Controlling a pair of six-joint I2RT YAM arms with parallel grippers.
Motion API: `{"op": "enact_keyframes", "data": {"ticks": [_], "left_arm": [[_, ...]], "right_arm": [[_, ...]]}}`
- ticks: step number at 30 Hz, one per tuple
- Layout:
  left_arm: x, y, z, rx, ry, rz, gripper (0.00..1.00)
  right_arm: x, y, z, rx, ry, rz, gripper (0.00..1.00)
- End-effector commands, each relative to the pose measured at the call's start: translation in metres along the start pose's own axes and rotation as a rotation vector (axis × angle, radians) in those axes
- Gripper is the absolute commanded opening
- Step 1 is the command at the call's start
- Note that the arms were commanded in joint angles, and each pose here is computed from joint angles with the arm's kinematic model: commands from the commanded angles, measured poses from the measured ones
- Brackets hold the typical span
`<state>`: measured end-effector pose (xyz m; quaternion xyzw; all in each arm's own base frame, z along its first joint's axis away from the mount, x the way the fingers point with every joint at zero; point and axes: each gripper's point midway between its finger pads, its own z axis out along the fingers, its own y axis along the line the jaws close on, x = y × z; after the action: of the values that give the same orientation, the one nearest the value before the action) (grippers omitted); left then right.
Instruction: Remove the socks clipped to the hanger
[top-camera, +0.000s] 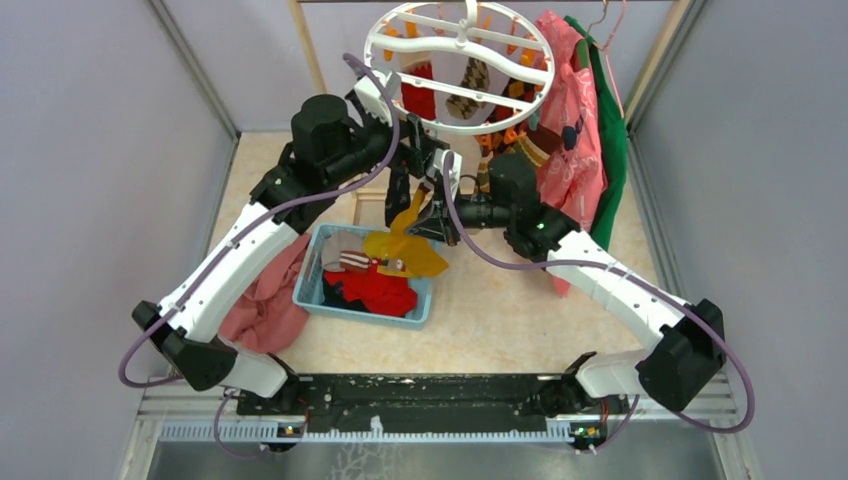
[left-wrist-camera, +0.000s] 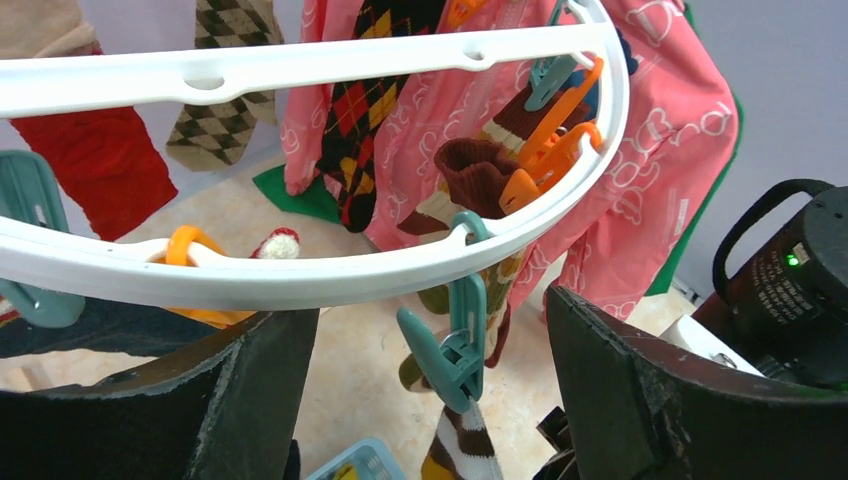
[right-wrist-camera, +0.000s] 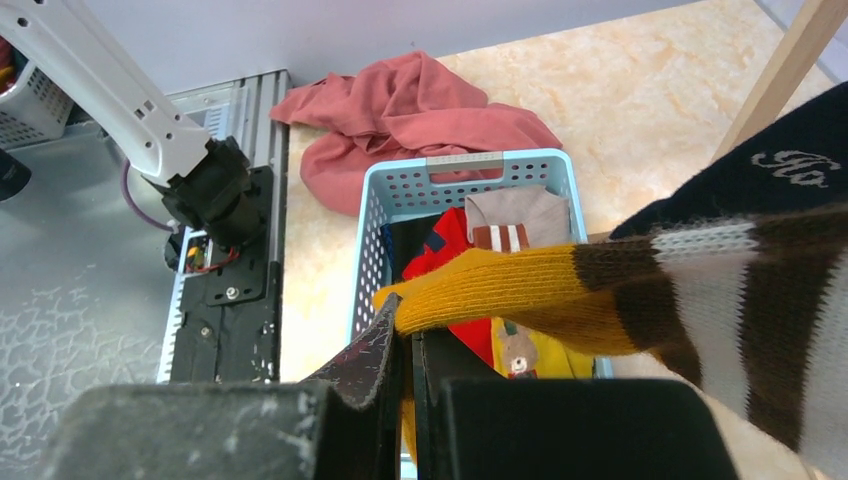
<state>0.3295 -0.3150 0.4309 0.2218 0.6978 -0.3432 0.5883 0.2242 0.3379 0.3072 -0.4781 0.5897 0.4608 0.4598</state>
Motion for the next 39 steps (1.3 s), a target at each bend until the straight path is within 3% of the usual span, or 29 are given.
{"op": "enact_keyframes", "data": {"ticks": [1,5,12,24,35,39], "left_arm": [[-0.009,0.004,0.001,-0.057,-0.021,0.051,0.89],[-0.006,0.004,0.006,-0.071,-0.015,0.086,0.85],[-0.004,0.001,0.012,-0.067,-0.012,0.122,0.69],[-0.004,-0.009,0.005,-0.019,-0.013,0.11,0.33],[-0.002,-0.015,0.004,0.015,-0.008,0.098,0.26],[-0.001,-0.011,0.005,-0.003,-0.012,0.111,0.35]], "right_arm": [[-0.039,0.005,0.001,-0.006,-0.081,-0.065,0.0],[-0.039,0.004,0.001,-0.006,-0.08,-0.065,0.0],[-0.038,0.003,0.001,-0.003,-0.078,-0.065,0.0],[-0.028,-0.003,-0.004,0.045,-0.049,-0.115,0.0],[-0.01,0.014,-0.003,-0.064,-0.017,-0.123,0.0],[-0.008,0.014,-0.003,-0.066,-0.016,-0.123,0.0]]}}
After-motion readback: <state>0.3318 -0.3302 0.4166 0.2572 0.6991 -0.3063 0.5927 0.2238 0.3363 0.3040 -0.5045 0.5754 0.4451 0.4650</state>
